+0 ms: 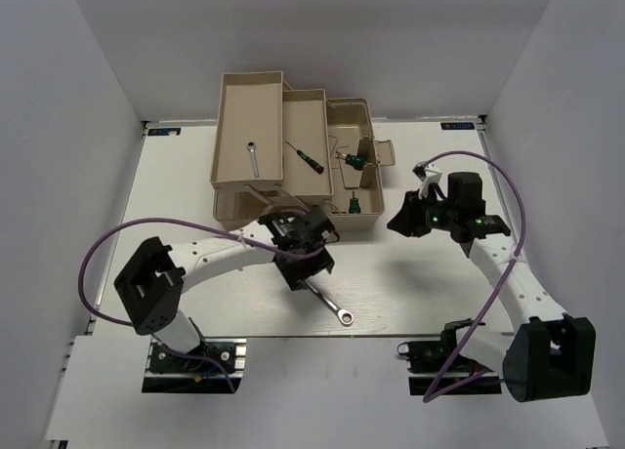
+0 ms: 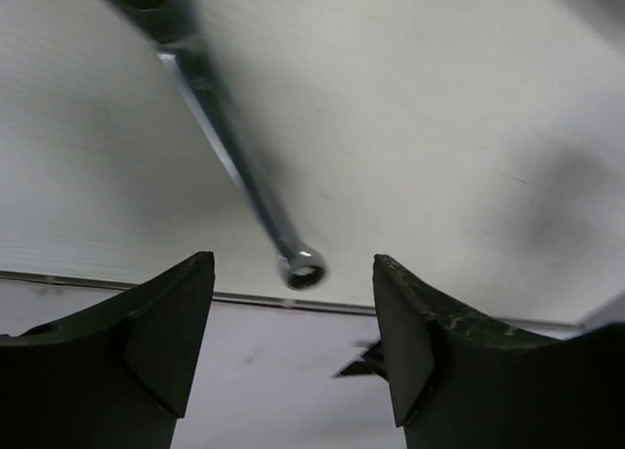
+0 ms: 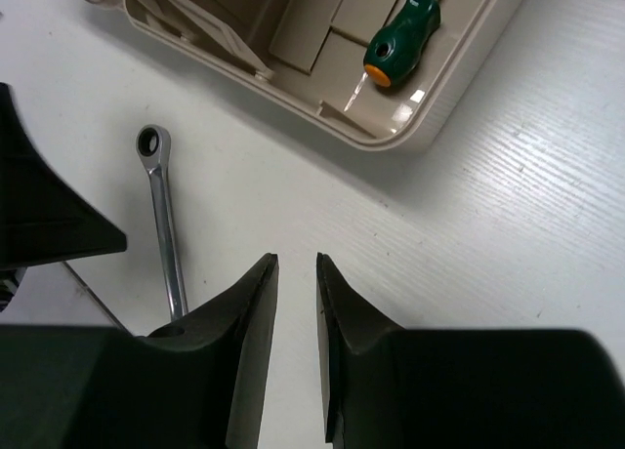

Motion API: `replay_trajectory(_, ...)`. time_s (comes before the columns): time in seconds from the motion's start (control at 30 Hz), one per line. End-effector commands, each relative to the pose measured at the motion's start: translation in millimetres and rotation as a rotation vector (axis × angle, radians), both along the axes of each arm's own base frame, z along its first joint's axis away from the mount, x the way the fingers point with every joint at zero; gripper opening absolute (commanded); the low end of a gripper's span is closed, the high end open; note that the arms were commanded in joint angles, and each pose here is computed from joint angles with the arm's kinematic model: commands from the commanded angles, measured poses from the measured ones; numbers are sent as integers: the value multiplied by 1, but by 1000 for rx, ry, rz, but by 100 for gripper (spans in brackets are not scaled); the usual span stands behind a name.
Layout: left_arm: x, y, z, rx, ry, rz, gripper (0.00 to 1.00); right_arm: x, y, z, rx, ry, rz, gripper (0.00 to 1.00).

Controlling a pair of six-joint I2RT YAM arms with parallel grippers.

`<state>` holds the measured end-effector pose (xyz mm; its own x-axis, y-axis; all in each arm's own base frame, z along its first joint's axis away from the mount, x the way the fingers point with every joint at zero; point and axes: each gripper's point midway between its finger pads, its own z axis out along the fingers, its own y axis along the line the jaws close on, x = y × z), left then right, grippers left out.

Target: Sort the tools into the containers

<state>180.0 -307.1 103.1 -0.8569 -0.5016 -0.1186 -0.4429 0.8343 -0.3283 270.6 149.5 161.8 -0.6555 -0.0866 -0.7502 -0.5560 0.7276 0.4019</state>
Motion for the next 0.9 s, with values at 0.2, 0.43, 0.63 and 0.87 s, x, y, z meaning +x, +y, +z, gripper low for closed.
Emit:
replay_trajectory(0.2, 1, 6, -13, -138, 87, -19, 76, -5, -1, -12, 0, 14, 13, 28)
replay_trajectory(0.43, -15, -9, 13, -337, 130, -216, 76, -2, 0, -8, 13, 4, 6, 27)
replay_trajectory(0.63, 13, 9, 20, -278, 33, -101, 76, -9, -3, -11, 6, 8, -3, 27)
replay_trajectory(0.87, 37, 35, -14, -104, -22, 144, 74, -15, -8, -17, -24, 11, -9, 27)
